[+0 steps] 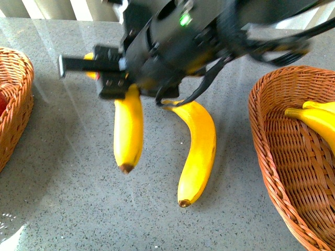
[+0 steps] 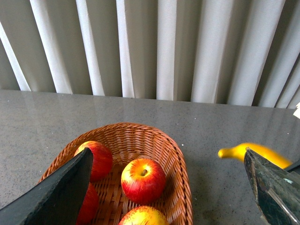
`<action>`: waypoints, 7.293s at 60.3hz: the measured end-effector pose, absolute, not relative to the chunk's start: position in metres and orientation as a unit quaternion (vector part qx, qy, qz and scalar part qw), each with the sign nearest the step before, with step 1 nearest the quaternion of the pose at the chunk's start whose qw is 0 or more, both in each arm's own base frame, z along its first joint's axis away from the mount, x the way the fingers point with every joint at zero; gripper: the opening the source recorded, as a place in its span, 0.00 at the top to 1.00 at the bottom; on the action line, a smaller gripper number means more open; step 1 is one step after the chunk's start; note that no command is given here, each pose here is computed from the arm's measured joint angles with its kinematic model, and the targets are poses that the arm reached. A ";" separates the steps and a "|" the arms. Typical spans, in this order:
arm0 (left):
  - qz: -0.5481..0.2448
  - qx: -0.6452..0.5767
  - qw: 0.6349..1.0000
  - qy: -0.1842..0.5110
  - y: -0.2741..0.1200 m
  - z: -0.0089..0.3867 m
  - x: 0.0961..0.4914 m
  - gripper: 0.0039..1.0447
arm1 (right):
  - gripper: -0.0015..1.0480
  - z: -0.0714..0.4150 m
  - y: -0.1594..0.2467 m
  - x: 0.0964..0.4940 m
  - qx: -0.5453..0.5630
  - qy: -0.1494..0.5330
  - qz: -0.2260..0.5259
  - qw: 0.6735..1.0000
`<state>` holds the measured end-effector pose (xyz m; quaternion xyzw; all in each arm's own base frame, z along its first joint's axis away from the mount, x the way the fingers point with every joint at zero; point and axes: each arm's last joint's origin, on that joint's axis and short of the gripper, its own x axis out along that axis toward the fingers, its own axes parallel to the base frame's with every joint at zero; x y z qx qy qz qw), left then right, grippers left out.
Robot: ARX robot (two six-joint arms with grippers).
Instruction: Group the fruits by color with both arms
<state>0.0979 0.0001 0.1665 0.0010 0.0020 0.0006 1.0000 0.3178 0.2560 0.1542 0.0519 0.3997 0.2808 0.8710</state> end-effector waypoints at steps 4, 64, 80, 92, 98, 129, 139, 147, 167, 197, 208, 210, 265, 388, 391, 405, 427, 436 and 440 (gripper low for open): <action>0.001 0.001 1.000 0.002 0.000 0.166 0.098 0.09 | 0.69 0.172 0.237 0.316 0.067 0.377 0.274 0.882; 0.001 0.001 1.000 0.002 0.000 0.166 0.098 0.09 | 0.70 0.129 0.020 0.251 0.091 0.419 0.057 0.902; 0.001 0.001 1.000 0.002 0.000 0.166 0.098 0.09 | 0.68 0.117 0.020 0.255 0.087 0.429 0.053 0.898; 0.001 0.001 1.000 0.002 0.000 0.166 0.098 0.09 | 0.29 0.117 0.021 0.256 0.085 0.428 0.051 0.898; 0.001 0.001 1.000 0.002 0.000 0.166 0.098 0.09 | 0.08 0.131 0.025 0.251 0.079 0.418 0.059 0.903; 0.001 0.001 1.000 0.002 0.000 0.166 0.098 0.09 | 0.09 0.174 0.142 0.259 0.044 0.388 0.203 0.898; 0.001 0.001 1.000 0.002 0.000 0.166 0.098 0.09 | 0.09 0.156 0.154 0.279 0.029 0.420 0.190 0.887; 0.001 0.001 1.000 0.002 0.000 0.166 0.098 0.09 | 0.09 0.154 0.158 0.287 0.025 0.425 0.190 0.885; 0.001 0.001 1.000 0.002 0.000 0.166 0.098 0.09 | 0.09 0.154 0.163 0.303 0.018 0.431 0.192 0.881; 0.001 0.001 1.000 0.002 0.000 0.166 0.098 0.09 | 0.09 0.189 0.167 0.303 -0.017 0.425 0.220 0.878; 0.001 0.001 1.000 0.002 0.000 0.166 0.098 0.09 | 0.09 0.179 0.173 0.322 -0.039 0.431 0.235 0.870; 0.001 0.001 1.000 0.002 0.000 0.166 0.098 0.09 | 0.09 0.171 0.175 0.325 -0.040 0.441 0.237 0.865; 0.001 0.001 1.000 0.002 0.000 0.166 0.098 0.09 | 0.09 0.106 0.199 0.361 -0.090 0.510 0.225 0.825; 0.001 0.001 1.000 0.002 0.000 0.166 0.098 0.09 | 0.56 0.150 -0.010 0.311 -0.078 0.462 0.174 0.866; 0.001 0.001 1.000 0.002 0.000 0.166 0.098 0.09 | 0.49 0.151 -0.010 0.312 -0.079 0.459 0.174 0.868; 0.001 0.001 1.000 0.002 0.000 0.166 0.098 0.09 | 0.14 0.158 -0.015 0.310 -0.063 0.437 0.175 0.880; 0.001 0.001 1.000 0.002 0.000 0.166 0.098 0.09 | 0.09 0.217 -0.007 0.265 0.008 0.257 0.195 0.946; 0.001 0.001 1.000 0.002 0.000 0.166 0.098 0.09 | 0.09 0.214 -0.007 0.265 0.015 0.264 0.193 0.945; 0.001 0.001 1.000 0.002 0.000 0.166 0.098 0.09 | 0.09 0.214 -0.007 0.265 0.015 0.264 0.193 0.945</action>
